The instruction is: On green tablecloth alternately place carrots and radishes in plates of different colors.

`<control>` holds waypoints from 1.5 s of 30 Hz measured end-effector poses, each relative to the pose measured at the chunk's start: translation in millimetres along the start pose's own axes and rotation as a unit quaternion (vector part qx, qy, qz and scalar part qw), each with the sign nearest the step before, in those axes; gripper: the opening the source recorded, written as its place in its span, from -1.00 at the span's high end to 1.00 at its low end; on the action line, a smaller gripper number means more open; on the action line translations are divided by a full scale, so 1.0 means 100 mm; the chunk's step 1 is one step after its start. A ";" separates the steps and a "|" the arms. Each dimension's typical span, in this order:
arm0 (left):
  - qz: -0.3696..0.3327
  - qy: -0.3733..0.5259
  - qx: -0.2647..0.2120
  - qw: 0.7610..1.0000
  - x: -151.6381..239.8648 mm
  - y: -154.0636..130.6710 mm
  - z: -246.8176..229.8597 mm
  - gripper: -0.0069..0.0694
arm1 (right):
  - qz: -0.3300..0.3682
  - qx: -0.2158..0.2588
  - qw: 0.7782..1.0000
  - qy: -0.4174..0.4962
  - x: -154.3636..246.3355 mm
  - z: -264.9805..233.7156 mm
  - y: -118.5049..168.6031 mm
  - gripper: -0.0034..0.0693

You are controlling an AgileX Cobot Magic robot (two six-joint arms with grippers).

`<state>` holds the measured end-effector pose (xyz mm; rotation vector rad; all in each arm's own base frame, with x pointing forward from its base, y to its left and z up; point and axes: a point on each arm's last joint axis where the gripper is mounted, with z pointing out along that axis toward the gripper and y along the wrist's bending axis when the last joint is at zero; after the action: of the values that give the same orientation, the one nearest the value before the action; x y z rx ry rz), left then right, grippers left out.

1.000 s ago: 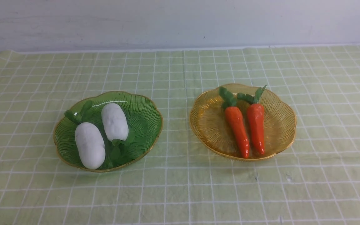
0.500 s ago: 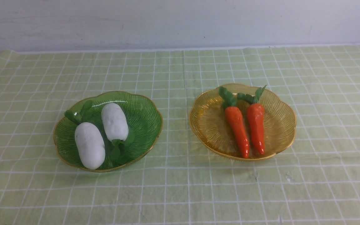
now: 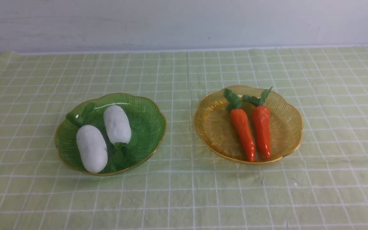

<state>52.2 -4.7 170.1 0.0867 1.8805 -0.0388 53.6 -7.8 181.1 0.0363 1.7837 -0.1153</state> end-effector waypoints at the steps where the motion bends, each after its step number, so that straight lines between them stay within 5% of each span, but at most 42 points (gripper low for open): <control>1: 0.000 0.000 0.000 1.000 0.00 0.00 0.00 0.84 | 0.002 -0.002 1.000 0.000 0.00 0.00 0.00 0.94; 45: 0.000 0.000 0.000 1.000 0.00 0.00 0.00 0.84 | 0.014 -0.016 1.000 -0.001 0.00 0.00 0.02 0.95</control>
<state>52.2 -4.7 170.1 0.0867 1.8805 -0.0388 53.9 -6.0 181.0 0.0380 1.7819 -0.0678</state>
